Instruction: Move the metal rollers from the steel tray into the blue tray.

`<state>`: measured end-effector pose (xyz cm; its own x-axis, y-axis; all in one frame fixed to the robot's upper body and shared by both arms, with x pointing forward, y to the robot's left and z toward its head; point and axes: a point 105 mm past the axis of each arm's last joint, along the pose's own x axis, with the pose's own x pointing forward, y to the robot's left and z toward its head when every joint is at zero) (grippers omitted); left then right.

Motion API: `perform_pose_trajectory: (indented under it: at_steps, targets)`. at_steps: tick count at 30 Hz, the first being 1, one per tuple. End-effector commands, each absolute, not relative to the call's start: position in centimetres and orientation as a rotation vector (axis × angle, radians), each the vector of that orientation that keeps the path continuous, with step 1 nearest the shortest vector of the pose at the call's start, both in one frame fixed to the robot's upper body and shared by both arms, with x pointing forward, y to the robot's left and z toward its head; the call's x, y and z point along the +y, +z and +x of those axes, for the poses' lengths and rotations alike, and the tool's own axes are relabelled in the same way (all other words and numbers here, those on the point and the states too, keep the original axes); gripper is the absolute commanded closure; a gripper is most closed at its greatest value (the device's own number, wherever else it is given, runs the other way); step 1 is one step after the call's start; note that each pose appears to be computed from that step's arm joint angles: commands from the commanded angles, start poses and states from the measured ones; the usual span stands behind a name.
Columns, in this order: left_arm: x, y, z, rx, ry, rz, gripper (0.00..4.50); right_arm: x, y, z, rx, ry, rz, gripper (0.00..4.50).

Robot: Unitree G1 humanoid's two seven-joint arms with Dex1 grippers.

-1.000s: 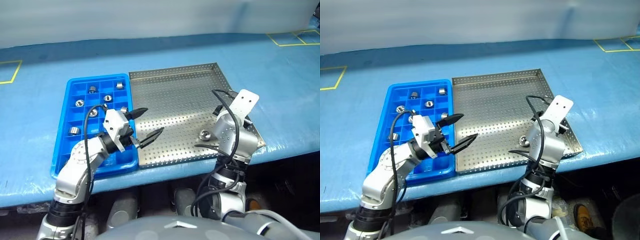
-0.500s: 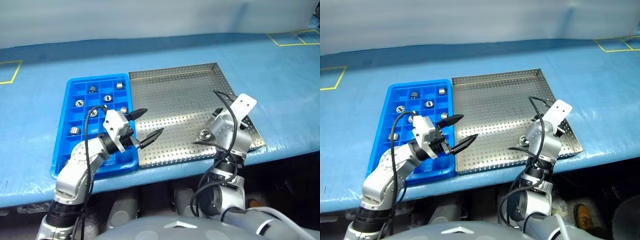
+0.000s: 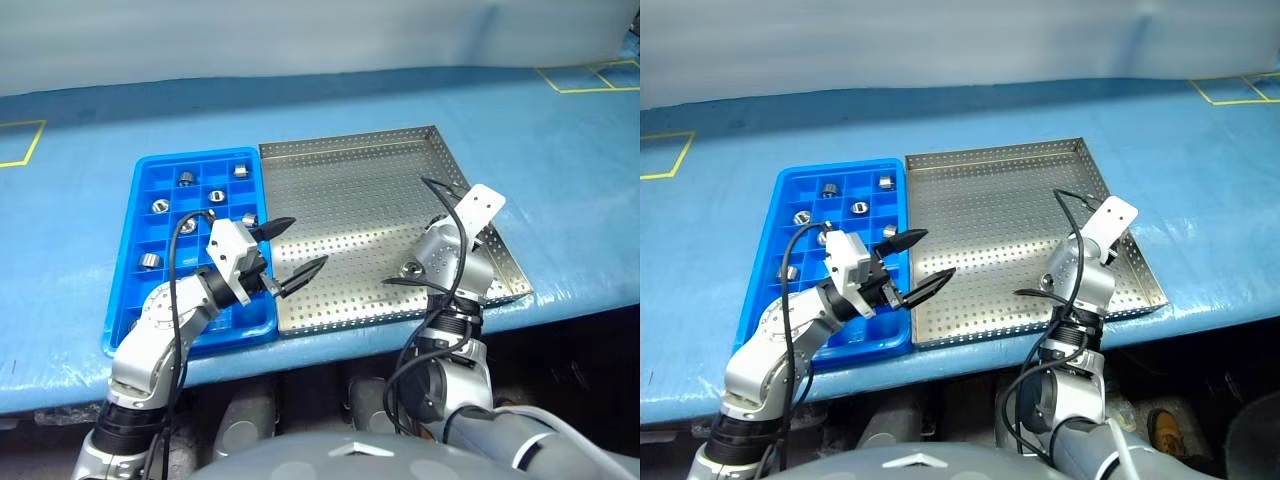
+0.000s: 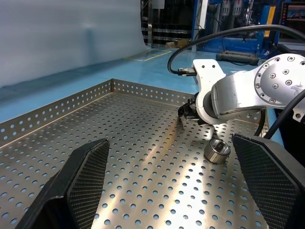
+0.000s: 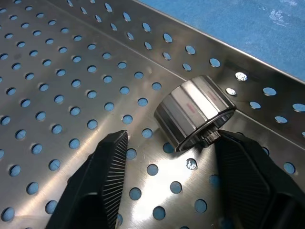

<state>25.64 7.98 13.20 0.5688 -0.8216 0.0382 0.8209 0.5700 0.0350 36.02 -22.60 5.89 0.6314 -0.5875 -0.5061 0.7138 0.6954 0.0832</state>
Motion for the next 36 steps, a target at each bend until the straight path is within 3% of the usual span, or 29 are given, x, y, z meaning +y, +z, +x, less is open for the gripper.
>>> perform_pose_trajectory:
  at_steps: [1, 7, 18, 22, 27, 31, 36]
  targets:
    - [7.6, 14.4, 25.1, -0.098, -0.981, 0.011, 0.00, -23.0, 6.7, 36.2, 0.436, -0.782, 0.293, 2.58]
    - [7.6, 14.4, 25.2, -0.098, -0.977, 0.007, 0.00, -22.9, 6.7, 36.2, 0.432, -0.783, 0.283, 4.49]
    - [8.0, 14.3, 25.3, -0.097, -0.961, 0.002, 0.00, -20.3, 7.3, 34.7, 0.422, -0.696, 0.244, 4.49]
    - [8.0, 14.2, 25.2, -0.090, -0.963, -0.003, 0.00, -17.6, 7.9, 35.0, 0.416, -0.569, 0.259, 4.49]
    - [8.1, 14.1, 25.4, -0.089, -0.966, -0.012, 0.00, -18.1, 9.2, 35.7, 0.434, -0.733, 0.049, 4.49]
    - [8.2, 14.2, 25.5, -0.091, -0.963, -0.014, 0.00, -18.3, 9.5, 36.6, 0.436, -0.784, 0.072, 3.64]
    - [8.4, 14.2, 25.5, -0.090, -0.953, -0.018, 0.00, -19.0, 9.7, 36.8, 0.439, -0.888, 0.060, 1.96]
